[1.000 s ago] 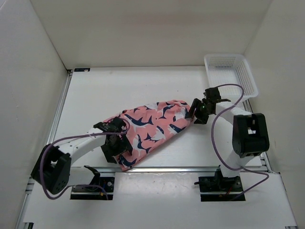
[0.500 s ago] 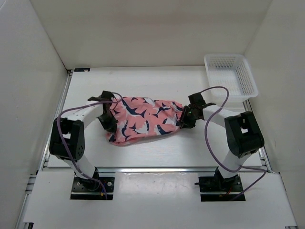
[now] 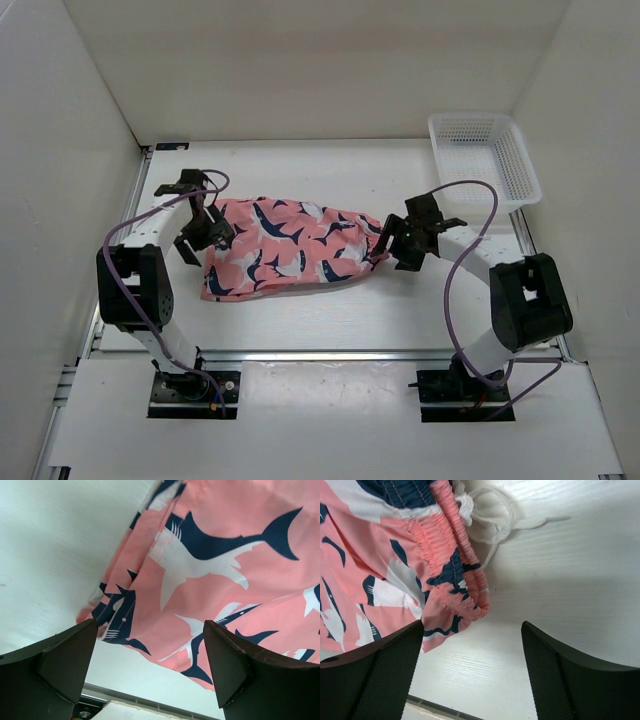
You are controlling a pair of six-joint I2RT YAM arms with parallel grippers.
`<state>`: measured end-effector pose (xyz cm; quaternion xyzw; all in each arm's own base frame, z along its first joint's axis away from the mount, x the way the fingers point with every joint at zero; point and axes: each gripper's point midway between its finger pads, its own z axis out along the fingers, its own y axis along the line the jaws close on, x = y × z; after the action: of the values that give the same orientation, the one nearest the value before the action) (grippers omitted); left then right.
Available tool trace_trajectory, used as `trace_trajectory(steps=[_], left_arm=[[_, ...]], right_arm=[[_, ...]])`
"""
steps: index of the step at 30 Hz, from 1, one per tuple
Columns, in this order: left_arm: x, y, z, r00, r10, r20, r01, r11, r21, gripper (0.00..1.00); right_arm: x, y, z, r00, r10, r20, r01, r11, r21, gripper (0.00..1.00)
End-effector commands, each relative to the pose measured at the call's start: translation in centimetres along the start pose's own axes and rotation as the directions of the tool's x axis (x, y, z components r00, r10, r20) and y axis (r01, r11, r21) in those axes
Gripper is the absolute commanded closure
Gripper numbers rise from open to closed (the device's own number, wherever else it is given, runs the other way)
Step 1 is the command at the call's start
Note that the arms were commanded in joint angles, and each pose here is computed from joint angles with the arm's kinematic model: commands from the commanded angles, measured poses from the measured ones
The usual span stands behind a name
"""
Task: Fold and stack the shorts
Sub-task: Fold the shorts
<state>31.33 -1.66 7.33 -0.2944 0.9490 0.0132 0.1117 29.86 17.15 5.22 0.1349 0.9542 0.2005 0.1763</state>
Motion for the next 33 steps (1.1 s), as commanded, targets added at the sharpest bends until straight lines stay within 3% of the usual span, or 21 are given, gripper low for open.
trace_trajectory(steps=[1, 5, 9, 12, 13, 16, 21, 27, 31, 32, 33], left_arm=[[-1.7, 0.7, -0.6, 0.999, -0.009, 0.032, 0.010, 1.000, -0.010, 0.03], [-2.4, 0.7, -0.9, 0.999, -0.024, 0.026, 0.023, 1.000, 0.011, 0.04], [-3.4, 1.4, -0.7, 0.998, -0.062, 0.024, 0.062, 0.998, 0.011, 0.07], [-3.8, 2.1, -0.4, 0.996, -0.092, 0.000, 0.092, 0.995, 0.023, 0.10], [-3.9, 1.8, -0.4, 0.996, -0.093, 0.002, 0.092, 0.995, 0.039, 0.10], [-3.5, 2.4, -0.5, 0.997, -0.080, 0.001, 0.080, 0.996, 0.036, 0.11], [-2.3, 2.5, -1.8, 0.999, -0.047, 0.020, 0.046, 0.997, 0.064, 0.12], [1.7, -1.0, -2.5, 1.000, 0.017, -0.012, -0.015, 0.987, 0.162, 0.20], [4.7, -4.0, -1.0, 0.995, 0.078, -0.067, -0.062, 0.976, 0.209, 0.50], [5.4, -4.5, -0.7, 0.991, 0.098, -0.090, -0.076, 0.974, 0.214, 0.70], [5.9, -5.4, 0.0, 0.986, 0.116, -0.123, -0.085, 0.969, 0.230, 0.77]], right_arm=[[-0.2, 0.2, 0.8, 0.998, 0.057, -0.003, -0.057, 0.998, -0.040, 0.18], [0.2, 1.3, 3.5, 0.985, 0.156, -0.073, -0.163, 0.980, -0.112, 0.24], [0.9, 1.0, 5.0, 0.978, 0.195, -0.081, -0.201, 0.976, -0.085, 0.36], [0.4, 1.0, 5.4, 0.981, 0.188, -0.041, -0.189, 0.981, -0.030, 0.62], [0.4, 0.5, 5.4, 0.981, 0.191, -0.033, -0.191, 0.982, -0.006, 0.84], [-1.0, -0.3, 3.6, 0.981, 0.190, 0.039, -0.191, 0.981, 0.039, 1.00], [-1.7, -3.8, -0.7, 0.988, 0.105, 0.117, -0.123, 0.979, 0.161, 1.00], [-4.6, -5.3, -6.7, 0.965, -0.069, 0.252, -0.006, 0.959, 0.285, 1.00], [-6.7, -4.4, -9.7, 0.940, -0.154, 0.305, 0.056, 0.950, 0.309, 1.00], [-6.8, -4.5, -10.2, 0.938, -0.169, 0.303, 0.065, 0.944, 0.325, 1.00], [-7.4, -4.0, -10.7, 0.926, -0.206, 0.315, 0.095, 0.938, 0.333, 1.00]])
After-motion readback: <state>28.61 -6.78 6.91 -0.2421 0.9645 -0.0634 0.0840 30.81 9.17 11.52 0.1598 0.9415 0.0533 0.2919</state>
